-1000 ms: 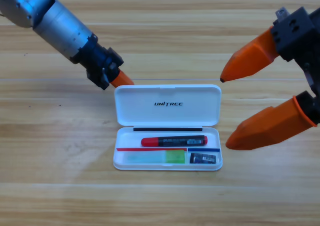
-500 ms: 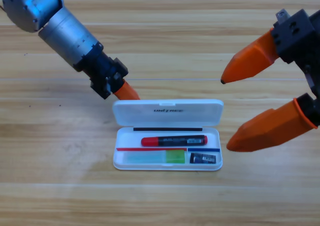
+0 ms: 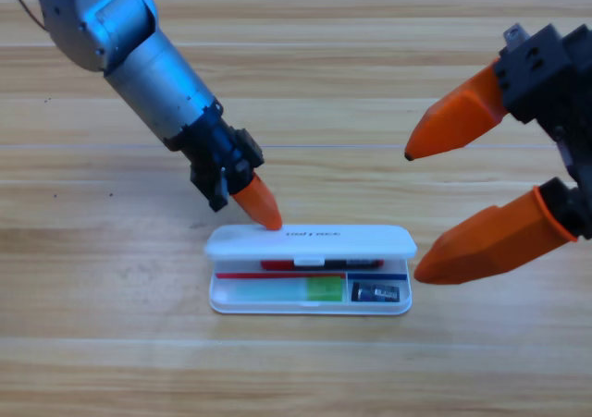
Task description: Clean up eraser and pencils
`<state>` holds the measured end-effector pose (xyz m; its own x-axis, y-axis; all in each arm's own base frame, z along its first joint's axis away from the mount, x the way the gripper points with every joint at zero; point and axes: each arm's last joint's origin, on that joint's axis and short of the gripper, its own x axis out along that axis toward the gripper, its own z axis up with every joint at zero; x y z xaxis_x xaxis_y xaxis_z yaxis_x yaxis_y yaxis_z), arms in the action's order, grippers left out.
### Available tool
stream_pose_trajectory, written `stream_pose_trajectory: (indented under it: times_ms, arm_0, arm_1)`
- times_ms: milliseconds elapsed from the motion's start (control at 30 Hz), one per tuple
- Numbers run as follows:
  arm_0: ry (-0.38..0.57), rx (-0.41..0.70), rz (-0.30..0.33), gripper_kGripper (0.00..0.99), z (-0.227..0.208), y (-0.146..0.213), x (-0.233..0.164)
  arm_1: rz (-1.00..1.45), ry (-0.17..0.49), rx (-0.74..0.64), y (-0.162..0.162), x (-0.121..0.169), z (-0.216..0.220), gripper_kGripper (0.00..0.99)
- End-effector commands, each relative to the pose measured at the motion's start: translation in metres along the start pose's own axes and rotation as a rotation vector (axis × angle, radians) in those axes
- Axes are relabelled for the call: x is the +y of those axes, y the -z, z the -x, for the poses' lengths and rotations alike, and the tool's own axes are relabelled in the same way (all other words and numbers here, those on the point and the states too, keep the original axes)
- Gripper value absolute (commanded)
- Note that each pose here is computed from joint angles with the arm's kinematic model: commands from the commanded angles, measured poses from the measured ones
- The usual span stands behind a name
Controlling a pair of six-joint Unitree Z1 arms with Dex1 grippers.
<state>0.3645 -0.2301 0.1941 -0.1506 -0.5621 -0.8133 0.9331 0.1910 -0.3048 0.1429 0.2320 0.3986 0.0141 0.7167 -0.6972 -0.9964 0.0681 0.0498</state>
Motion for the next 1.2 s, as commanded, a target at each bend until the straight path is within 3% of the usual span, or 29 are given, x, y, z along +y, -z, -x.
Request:
stream_pose_trajectory:
  times_ms: [33, 1033, 1200]
  arm_0:
    - [0.006, 0.062, -0.034, 0.000, -0.020, -0.003, -0.023]
    - [-0.116, 0.230, -0.116, 0.000, -0.061, 0.031, -0.068]
    - [-0.201, 0.205, -0.142, 0.000, -0.025, 0.013, -0.083]
  arm_1:
    - [-0.006, -0.029, 0.060, 0.004, -0.006, -0.029, 0.990]
    - [-0.016, -0.035, 0.074, 0.003, -0.011, -0.037, 0.990]
    - [-0.016, -0.035, 0.074, 0.003, -0.011, -0.037, 0.990]
